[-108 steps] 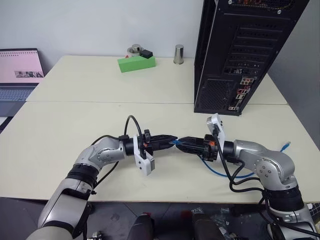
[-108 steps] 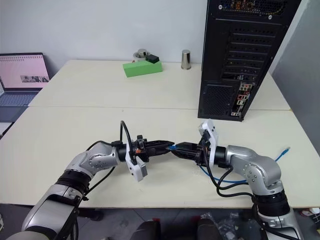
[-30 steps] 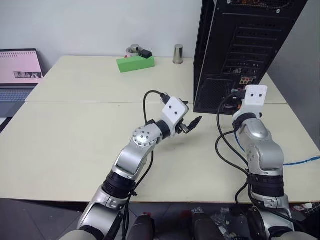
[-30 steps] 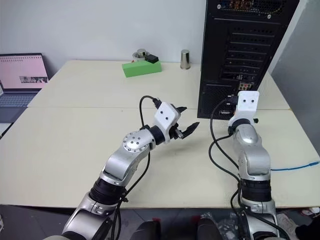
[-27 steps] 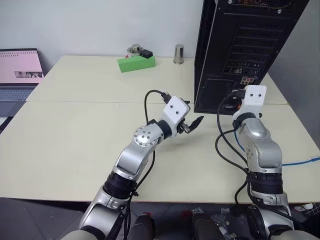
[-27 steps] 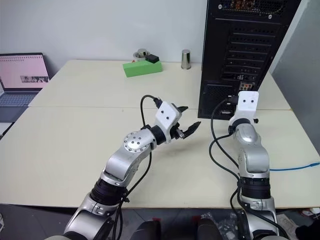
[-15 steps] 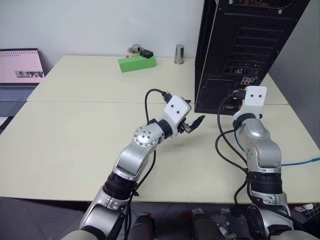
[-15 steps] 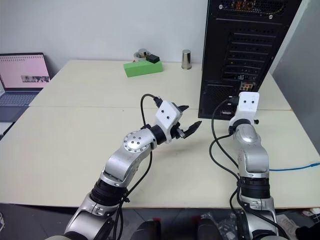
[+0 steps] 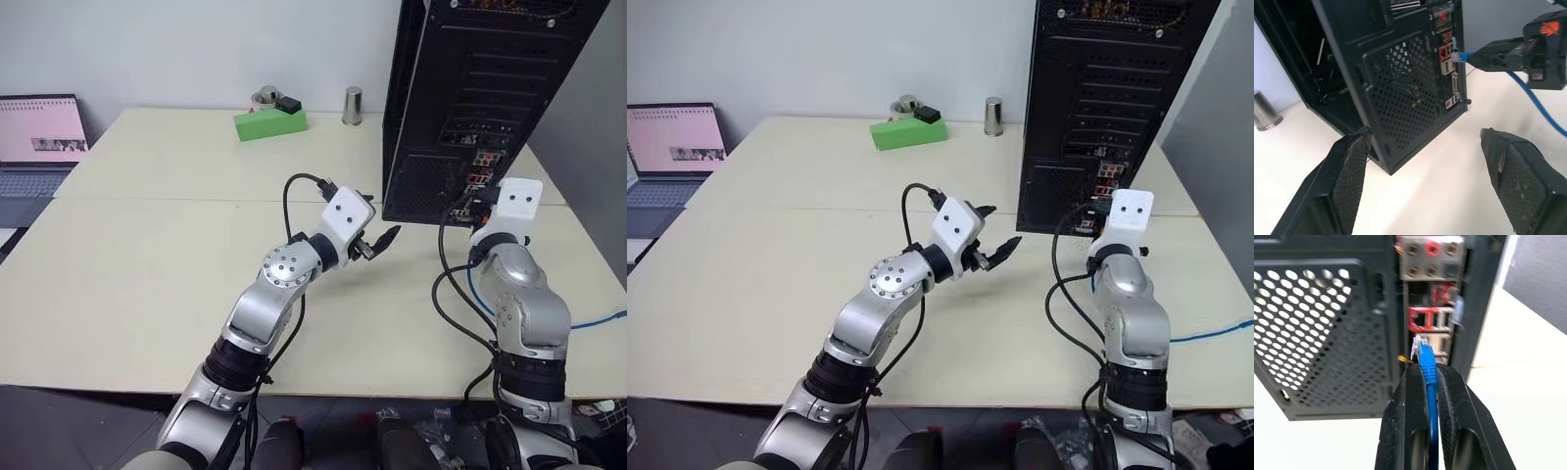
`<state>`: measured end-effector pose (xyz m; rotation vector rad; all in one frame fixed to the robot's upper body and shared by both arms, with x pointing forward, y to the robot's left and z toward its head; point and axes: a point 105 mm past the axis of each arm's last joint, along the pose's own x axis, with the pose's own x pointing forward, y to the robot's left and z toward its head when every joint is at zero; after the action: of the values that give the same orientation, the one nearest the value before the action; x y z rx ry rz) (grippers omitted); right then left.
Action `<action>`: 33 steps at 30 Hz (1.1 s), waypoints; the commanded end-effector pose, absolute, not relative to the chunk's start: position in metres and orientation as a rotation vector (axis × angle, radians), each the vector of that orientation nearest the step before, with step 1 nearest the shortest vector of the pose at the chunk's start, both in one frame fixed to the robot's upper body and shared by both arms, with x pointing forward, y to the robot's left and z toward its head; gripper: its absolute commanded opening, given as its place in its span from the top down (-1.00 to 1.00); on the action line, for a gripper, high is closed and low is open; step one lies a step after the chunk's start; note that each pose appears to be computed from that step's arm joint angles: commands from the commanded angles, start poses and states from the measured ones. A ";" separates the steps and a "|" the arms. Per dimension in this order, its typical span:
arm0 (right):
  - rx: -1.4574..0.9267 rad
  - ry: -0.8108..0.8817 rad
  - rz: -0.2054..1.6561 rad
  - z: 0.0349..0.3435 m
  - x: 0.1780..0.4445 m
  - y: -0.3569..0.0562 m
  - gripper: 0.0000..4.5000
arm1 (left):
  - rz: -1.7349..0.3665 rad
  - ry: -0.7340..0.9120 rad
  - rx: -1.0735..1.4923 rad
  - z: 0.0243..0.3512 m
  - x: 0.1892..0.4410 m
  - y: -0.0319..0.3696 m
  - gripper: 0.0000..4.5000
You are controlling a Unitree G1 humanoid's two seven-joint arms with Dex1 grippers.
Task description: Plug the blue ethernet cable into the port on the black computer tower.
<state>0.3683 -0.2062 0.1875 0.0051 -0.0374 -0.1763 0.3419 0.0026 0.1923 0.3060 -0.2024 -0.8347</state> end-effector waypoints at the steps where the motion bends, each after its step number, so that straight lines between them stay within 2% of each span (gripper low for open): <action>1: 0.025 -0.097 -0.188 0.203 0.364 -0.205 1.00 | -0.839 -0.274 0.317 0.210 0.339 0.001 -0.68; 33: 0.043 -0.157 -0.186 0.215 0.388 -0.200 1.00 | -0.849 -0.273 0.294 0.211 0.338 0.001 -0.68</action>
<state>0.3893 -0.1961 0.1960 0.0465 -0.0837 -0.1670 0.3416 0.0019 0.1949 0.3028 -0.2112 -0.8440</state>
